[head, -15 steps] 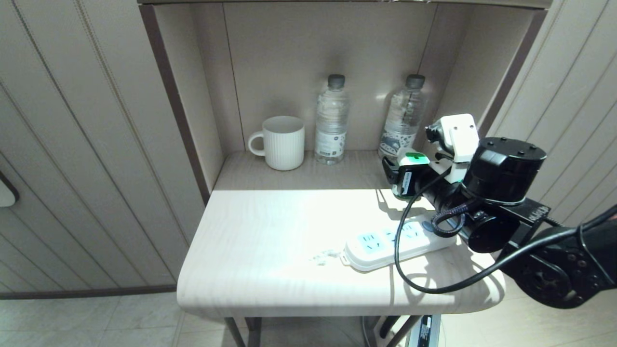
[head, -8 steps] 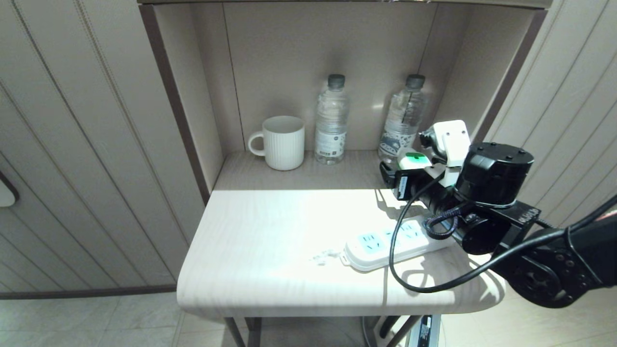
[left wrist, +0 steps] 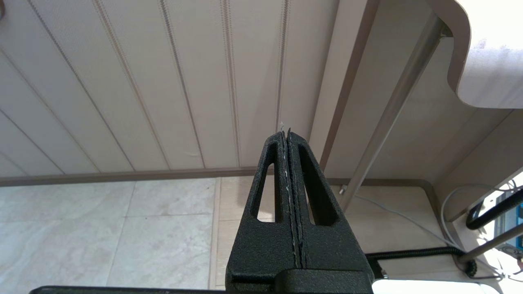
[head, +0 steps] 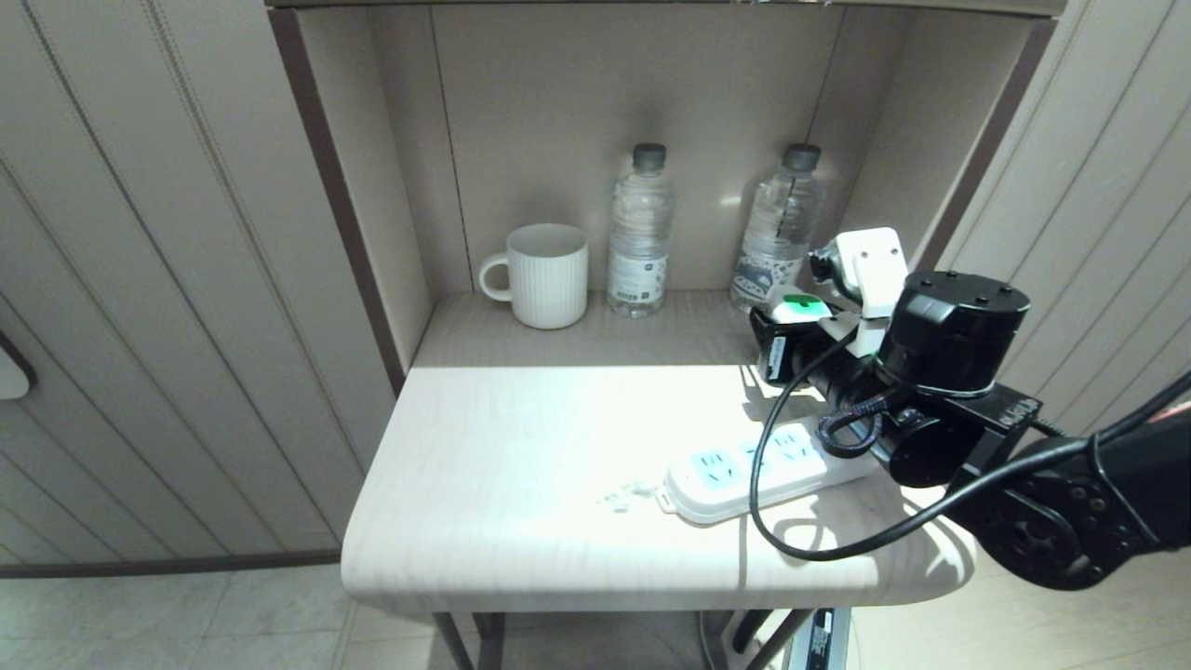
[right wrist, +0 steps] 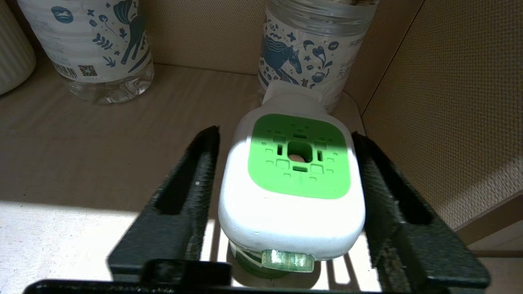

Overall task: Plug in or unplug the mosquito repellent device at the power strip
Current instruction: Pick up the mosquito repellent liquid

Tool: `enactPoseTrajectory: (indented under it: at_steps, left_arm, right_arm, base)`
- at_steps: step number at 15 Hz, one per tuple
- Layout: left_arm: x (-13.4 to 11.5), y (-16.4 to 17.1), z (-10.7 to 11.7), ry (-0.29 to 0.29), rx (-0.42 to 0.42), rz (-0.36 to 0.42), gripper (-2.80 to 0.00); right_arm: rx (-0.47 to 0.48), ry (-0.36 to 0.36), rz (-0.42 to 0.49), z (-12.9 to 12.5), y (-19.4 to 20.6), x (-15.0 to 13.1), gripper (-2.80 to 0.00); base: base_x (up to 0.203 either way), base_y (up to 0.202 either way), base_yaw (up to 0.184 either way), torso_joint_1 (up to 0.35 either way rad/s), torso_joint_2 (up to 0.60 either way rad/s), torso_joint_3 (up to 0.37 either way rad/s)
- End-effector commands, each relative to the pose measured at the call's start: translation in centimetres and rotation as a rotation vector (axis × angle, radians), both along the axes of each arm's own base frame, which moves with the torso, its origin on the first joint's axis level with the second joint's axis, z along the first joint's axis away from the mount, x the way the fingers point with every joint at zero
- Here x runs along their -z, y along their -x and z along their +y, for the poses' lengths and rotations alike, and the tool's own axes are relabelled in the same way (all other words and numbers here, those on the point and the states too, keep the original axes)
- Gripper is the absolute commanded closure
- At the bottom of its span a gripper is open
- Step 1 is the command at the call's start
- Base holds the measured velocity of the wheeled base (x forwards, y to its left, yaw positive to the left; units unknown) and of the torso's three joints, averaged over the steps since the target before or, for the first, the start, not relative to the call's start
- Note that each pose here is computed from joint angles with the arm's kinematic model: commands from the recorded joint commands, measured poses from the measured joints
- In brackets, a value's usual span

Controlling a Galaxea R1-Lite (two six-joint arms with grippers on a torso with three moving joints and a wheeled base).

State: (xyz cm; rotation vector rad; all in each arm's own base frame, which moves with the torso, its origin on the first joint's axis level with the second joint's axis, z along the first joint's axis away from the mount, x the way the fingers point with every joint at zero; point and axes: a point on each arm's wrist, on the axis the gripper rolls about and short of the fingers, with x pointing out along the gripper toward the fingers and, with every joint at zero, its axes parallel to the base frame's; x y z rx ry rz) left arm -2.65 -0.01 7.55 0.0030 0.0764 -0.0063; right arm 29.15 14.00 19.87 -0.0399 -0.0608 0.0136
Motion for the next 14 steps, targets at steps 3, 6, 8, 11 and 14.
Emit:
enactPoseTrajectory:
  at_steps: [3,6,8,11,14]
  left_arm:
    - [0.0,0.0,0.0,0.000,0.000,0.000,0.00]
    - [0.0,0.0,0.0,0.000,0.000,0.000,0.00]
    - [0.0,0.0,0.0,0.000,0.000,0.000,0.00]
    - [0.0,0.0,0.0,0.000,-0.001,0.000,0.00]
    - [0.0,0.0,0.0,0.000,0.000,0.000,0.00]
  right_arm:
    - [0.010,0.004,0.002,-0.2,-0.2,0.2,0.00]
    - [0.010,0.002,-0.002,-0.2,-0.2,0.0,0.00]
    - [0.010,-0.005,-0.018,-0.3,0.0,-0.8,0.00]
    - [0.022,-0.009,-0.029,-0.5,0.6,-2.4,0.00]
    - [0.019,-0.016,-0.041,-1.3,2.6,-5.6,0.00]
  base:
    - [0.000,0.000,0.000,0.000,0.00,0.000]
    - [0.000,0.000,0.000,0.000,0.00,0.000]
    - [0.000,0.000,0.000,0.000,0.00,0.000]
    - [0.000,0.000,0.000,0.000,0.00,0.000]
    - [0.000,0.000,0.000,0.000,0.00,0.000]
